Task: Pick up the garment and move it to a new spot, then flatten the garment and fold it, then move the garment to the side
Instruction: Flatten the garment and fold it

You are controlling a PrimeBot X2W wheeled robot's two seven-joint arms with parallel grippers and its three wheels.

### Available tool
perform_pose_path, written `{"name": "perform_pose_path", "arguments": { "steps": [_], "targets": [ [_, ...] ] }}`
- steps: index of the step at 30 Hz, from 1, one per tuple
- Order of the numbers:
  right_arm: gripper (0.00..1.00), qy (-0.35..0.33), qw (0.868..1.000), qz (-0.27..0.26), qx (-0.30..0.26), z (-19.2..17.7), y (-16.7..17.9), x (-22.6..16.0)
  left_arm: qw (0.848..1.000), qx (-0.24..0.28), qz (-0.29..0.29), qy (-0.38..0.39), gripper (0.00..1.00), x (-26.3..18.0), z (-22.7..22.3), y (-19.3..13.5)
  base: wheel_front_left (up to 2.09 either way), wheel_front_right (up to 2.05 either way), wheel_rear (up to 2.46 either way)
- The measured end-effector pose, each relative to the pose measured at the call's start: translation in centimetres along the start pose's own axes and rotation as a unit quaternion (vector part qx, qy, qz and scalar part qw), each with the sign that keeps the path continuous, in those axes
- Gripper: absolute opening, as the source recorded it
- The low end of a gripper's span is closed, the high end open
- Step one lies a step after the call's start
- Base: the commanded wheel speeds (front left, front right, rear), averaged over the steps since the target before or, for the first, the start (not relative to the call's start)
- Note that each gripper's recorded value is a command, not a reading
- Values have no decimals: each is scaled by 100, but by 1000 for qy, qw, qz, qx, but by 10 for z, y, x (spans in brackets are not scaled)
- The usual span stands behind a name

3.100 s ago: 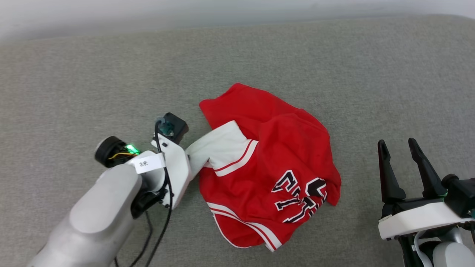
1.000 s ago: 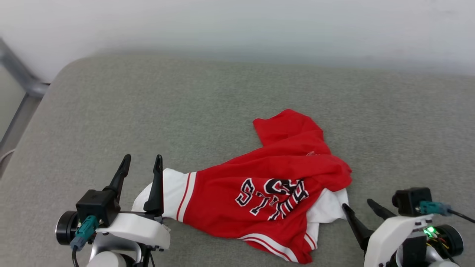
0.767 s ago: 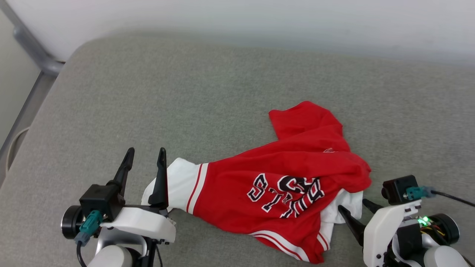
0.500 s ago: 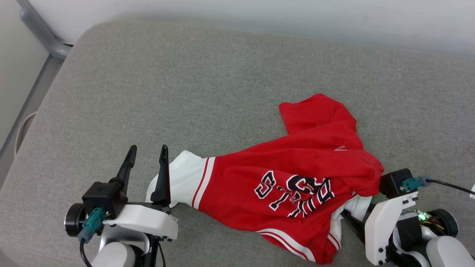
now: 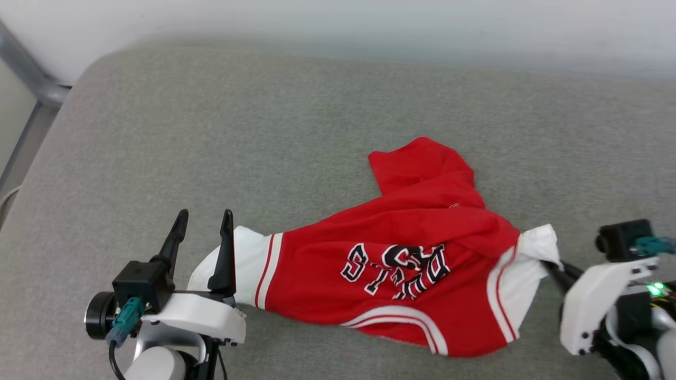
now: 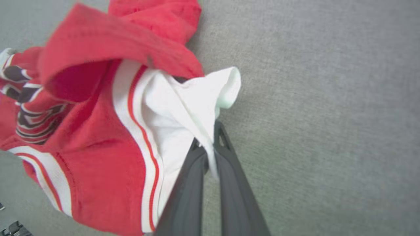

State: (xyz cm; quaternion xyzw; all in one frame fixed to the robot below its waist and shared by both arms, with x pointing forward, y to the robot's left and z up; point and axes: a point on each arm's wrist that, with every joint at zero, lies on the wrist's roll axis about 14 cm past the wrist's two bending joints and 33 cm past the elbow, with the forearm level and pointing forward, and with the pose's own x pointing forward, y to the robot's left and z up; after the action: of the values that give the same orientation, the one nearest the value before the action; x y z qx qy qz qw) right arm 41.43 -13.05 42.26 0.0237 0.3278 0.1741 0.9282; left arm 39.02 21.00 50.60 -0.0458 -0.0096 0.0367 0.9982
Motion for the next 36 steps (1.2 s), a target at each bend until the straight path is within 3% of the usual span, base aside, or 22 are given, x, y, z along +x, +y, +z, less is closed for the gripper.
{"name": "perform_pose_path", "arguments": {
  "steps": [7,12,16,17,18,19,28,36],
  "targets": [
    [0,-39,992,-111,47,2,-58,-57,1000,5,-24,5,100,2,1,-15,0,0,0],
    [0,11,979,-171,113,-54,-85,-83,999,7,-35,16,100,0,-2,-22,0,0,0],
    [0,45,973,-167,154,-91,-77,-77,999,7,-38,25,100,1,-6,-23,0,0,0],
    [14,43,972,-167,159,-94,-76,-76,999,7,-38,27,100,1,-7,-23,0,0,0],
    [46,40,972,-167,162,-96,-76,-74,999,7,-38,28,100,1,-8,-23,0,0,0],
    [100,35,971,-165,167,-97,-75,-72,999,6,-38,29,100,1,-8,-23,0,0,0],
    [100,-121,968,-173,137,-38,-76,-80,999,5,-34,37,100,-6,-9,-19,0,0,0],
    [100,-277,941,-182,67,30,-68,-112,996,-7,-43,73,100,-12,-11,-18,0,0,0]
  ]
}}
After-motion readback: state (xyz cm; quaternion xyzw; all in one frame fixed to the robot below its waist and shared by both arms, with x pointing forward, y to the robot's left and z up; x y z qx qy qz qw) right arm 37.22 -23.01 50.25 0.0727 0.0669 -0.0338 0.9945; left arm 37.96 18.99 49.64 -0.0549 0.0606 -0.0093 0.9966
